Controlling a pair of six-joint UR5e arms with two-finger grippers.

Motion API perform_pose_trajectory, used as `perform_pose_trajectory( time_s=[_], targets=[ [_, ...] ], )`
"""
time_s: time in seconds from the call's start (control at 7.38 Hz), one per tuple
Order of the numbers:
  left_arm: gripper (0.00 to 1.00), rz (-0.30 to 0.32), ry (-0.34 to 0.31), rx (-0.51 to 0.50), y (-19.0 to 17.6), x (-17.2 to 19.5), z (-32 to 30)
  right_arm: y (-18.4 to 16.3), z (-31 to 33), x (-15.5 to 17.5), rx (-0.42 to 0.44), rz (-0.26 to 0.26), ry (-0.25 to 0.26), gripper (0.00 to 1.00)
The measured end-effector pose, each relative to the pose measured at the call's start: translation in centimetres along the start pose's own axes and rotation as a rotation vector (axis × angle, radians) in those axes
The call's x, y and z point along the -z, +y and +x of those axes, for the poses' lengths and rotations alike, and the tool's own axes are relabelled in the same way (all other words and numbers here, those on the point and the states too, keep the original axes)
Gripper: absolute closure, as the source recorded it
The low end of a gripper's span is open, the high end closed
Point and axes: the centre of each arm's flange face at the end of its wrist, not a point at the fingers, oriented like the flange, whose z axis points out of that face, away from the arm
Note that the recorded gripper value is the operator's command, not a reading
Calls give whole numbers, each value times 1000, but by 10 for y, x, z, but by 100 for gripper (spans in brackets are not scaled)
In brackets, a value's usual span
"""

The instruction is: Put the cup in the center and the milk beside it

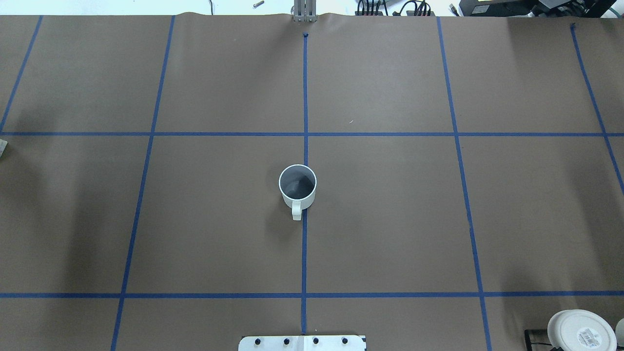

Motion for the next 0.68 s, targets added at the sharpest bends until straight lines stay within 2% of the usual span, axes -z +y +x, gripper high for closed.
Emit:
perform_pose_trajectory(
  time_s=[0.41, 0.68],
  targets=[
    [100, -2, 1, 0, 10, -2, -1, 0, 0, 0, 0, 0, 0, 0],
    [100, 12, 8, -9, 4, 5, 7, -1, 0, 0, 1, 1, 0, 0]
  ],
)
